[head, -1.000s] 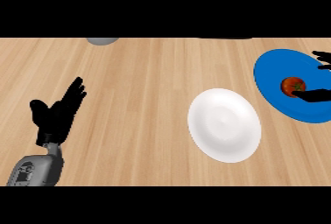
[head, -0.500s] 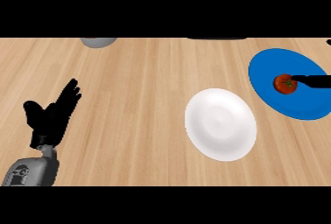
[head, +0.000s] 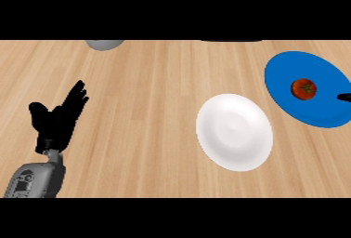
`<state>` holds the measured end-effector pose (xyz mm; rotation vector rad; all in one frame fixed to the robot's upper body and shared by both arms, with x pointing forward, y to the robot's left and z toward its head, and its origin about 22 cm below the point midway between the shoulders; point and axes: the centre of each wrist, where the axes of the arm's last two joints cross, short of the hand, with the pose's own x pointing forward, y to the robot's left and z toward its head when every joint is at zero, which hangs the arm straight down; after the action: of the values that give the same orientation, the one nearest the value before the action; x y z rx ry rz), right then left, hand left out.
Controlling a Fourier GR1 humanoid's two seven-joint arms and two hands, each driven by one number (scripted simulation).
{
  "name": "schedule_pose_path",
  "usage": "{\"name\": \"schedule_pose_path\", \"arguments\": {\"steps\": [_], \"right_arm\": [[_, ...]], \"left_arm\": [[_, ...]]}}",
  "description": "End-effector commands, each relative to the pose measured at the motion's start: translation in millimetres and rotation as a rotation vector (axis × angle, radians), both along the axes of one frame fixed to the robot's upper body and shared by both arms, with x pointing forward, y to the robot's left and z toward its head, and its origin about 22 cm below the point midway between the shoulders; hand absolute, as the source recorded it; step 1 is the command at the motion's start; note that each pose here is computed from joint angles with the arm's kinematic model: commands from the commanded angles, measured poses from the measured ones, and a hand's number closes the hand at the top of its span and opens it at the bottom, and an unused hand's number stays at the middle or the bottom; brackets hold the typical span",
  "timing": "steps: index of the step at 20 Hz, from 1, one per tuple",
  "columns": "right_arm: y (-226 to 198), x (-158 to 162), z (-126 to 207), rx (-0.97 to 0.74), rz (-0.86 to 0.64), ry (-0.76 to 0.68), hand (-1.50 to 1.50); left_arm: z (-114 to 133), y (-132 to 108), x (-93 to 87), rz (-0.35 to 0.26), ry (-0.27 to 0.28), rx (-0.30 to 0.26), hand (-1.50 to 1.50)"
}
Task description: Pick the tomato from the plate and place it in the plate
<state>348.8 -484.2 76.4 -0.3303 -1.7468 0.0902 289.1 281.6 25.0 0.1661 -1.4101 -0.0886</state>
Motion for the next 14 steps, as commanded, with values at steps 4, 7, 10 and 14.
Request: {"name": "schedule_pose_path", "arguments": {"steps": [4,7,10,14], "right_arm": [[-36,-32,0,0.009,-0.003,-0.054,-1.5],[-23,-33,-25,-0.012,-0.015,-0.036,-1.5],[-47,-44,0,-0.016,-0.039,-0.04,-1.5],[-57,-53,6,-0.04,-0.063,-0.034,-1.5]], "left_arm": [[9,1,4.0,-0.015,-0.011,0.006,0.0],[0,8,0.9,-0.011,-0.006,-0.021,0.0],[-3,3,0.9,-0.015,0.0,-0.003,0.0],[-1,-20,-6.4,-0.027,-0.002,-0.003,0.0]]}}
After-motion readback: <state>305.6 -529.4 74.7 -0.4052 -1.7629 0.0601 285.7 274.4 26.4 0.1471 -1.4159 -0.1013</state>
